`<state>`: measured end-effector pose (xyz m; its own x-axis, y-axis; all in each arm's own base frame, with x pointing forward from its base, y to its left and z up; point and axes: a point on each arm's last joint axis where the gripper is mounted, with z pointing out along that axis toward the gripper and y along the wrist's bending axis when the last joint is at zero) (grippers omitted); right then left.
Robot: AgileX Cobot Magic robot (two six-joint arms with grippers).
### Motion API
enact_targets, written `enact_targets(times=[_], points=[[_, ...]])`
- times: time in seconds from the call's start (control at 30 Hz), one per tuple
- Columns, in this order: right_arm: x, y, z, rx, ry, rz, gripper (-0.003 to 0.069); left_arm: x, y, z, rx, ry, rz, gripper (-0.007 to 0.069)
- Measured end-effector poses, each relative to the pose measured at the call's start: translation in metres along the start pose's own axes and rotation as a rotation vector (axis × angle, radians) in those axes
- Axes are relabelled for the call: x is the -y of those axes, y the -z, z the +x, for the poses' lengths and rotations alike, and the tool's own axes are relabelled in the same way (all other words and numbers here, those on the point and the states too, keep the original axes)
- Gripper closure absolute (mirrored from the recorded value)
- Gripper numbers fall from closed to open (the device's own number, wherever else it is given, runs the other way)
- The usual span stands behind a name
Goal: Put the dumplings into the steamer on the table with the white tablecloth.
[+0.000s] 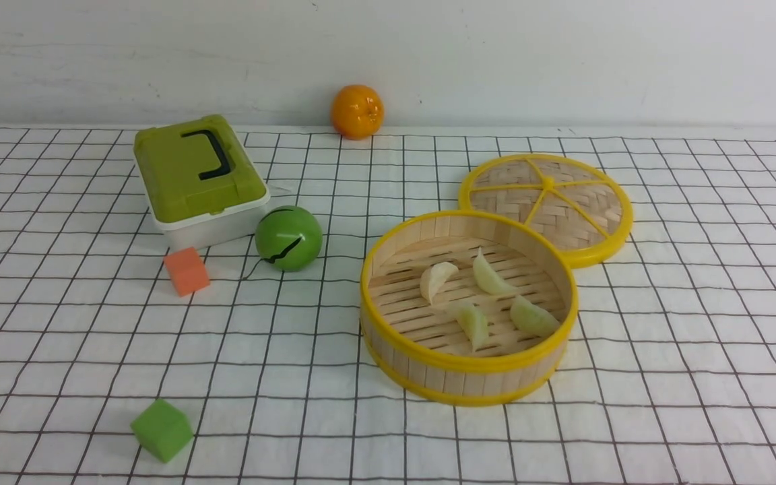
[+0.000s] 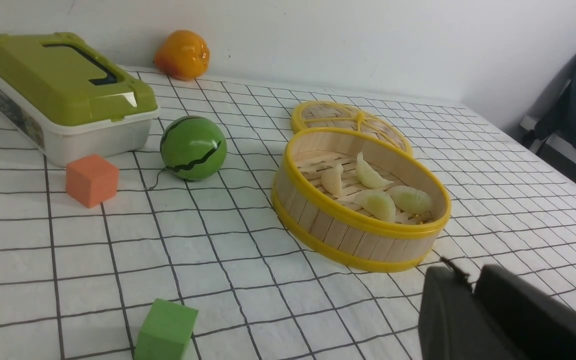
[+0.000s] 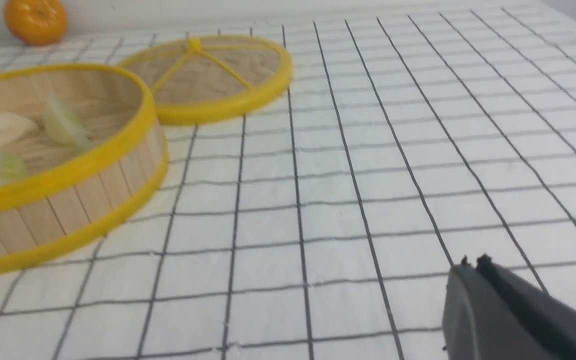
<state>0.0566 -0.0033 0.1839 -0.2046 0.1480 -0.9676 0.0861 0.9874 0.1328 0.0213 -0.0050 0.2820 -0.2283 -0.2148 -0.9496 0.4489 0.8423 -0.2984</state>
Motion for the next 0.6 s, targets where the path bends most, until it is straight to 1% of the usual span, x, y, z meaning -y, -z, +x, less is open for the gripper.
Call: enact_targets(times=[0.13,0.3,0.6], points=[[0.0026,0.0008,0.0099,-0.047,0.008,0.030,0.0682,0.0000,0.0000,0.0000,0.000,0.000,0.000,0.0550],[0.0031,0.0019,0.0112,-0.082,0.006,0.029,0.0682,0.0000,0.0000,0.0000,0.000,0.000,0.000,0.0547],[0.0031,0.0020,0.0114,-0.085,0.006,0.030,0.0682,0.0000,0.0000,0.0000,0.000,0.000,0.000,0.0540]])
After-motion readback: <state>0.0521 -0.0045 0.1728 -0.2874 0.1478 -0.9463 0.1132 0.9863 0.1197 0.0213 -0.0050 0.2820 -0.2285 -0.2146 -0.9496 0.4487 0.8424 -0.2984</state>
